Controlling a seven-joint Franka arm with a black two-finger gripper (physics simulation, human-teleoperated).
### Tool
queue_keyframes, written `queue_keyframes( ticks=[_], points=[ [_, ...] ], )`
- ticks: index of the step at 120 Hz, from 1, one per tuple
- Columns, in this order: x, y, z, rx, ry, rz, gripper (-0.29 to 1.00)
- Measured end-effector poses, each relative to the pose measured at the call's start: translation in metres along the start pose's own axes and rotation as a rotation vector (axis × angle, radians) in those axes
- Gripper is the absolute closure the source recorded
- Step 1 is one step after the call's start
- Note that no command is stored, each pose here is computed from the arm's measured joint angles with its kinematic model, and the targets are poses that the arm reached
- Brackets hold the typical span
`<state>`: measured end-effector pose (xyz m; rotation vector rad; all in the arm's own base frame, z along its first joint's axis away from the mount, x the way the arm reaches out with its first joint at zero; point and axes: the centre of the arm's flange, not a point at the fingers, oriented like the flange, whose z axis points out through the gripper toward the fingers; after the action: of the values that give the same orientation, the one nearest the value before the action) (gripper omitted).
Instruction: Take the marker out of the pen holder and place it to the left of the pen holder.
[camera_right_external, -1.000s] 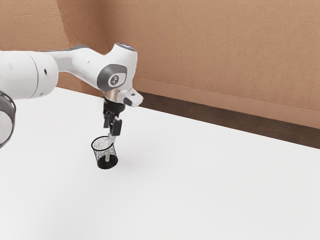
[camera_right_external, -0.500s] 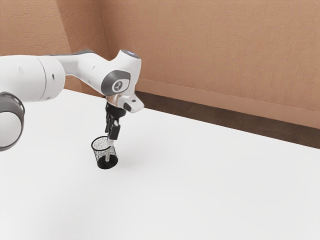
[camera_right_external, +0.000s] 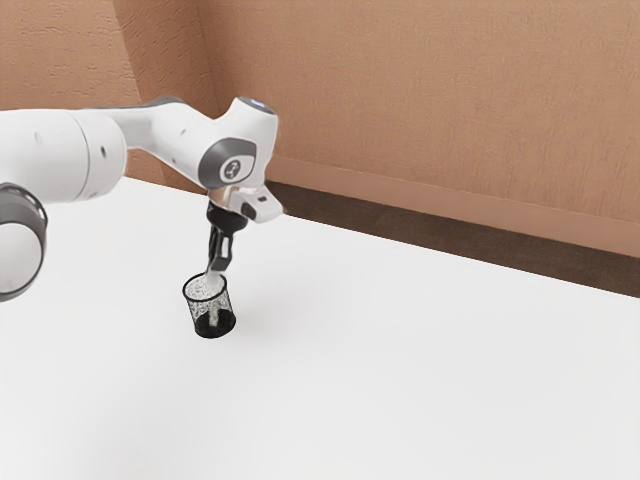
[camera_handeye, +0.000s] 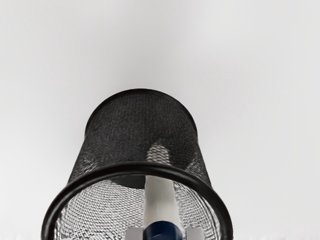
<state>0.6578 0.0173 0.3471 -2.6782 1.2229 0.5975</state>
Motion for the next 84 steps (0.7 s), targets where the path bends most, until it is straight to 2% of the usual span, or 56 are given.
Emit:
queue_keyframes(
  ticks=[9,27,38,49,67,84],
  points=[
    [-0.016,0.000,-0.021,0.020,0.014,-0.016,0.76],
    [-0.092,0.024,-0.124,0.114,0.078,-0.085,0.78],
    [-0.130,0.030,-0.148,0.113,0.075,-0.129,0.79],
    [-0.162,0.019,-0.141,0.064,0.036,-0.189,0.79],
    [-0.207,0.002,-0.116,-0.055,-0.053,-0.291,0.79],
    [-0.232,-0.023,-0.060,-0.223,-0.133,-0.393,0.79]
  ],
)
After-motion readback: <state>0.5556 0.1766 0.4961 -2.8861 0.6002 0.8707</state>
